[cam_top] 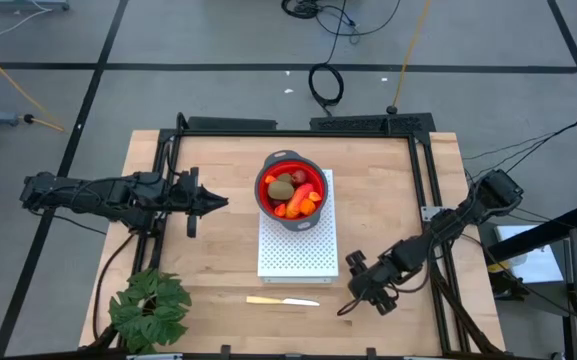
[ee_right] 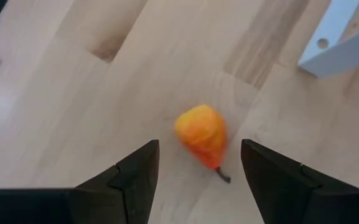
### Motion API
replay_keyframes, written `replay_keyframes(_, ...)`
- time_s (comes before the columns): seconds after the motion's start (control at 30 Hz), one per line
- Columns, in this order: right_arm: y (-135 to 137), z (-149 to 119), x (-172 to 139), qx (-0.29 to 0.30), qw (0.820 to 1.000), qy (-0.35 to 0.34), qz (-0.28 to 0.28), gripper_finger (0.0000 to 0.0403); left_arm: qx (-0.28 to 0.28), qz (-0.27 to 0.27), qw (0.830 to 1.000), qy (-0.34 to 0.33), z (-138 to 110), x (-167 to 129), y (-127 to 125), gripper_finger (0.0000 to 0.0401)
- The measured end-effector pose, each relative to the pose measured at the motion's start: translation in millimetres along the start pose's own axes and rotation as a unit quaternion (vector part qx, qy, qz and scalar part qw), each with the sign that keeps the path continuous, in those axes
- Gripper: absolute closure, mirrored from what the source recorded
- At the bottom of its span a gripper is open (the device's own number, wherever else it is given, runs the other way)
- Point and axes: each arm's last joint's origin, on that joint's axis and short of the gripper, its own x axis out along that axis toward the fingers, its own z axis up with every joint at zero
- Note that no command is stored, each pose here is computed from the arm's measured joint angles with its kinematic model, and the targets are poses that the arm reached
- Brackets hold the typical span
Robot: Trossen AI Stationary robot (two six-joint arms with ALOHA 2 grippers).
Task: Pick & Place Fruit
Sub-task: Put the peach into the red strainer bowl on the shelf
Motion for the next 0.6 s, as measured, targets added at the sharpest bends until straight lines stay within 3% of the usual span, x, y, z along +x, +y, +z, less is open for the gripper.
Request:
replay_keyframes(0.43, 0, -3, 6, -0.022, 0.999, -0.032, 0.014, 0.0187, -0.004, 0.001, 1.0, 0.004, -1, 0, 0, 0.038)
replay_keyframes(0.6, -2, -7, 19, -0.019, 1.0, -0.007, 0.014, 0.0188, -0.004, 0.001, 1.0, 0.004, -1, 0, 0, 0.038)
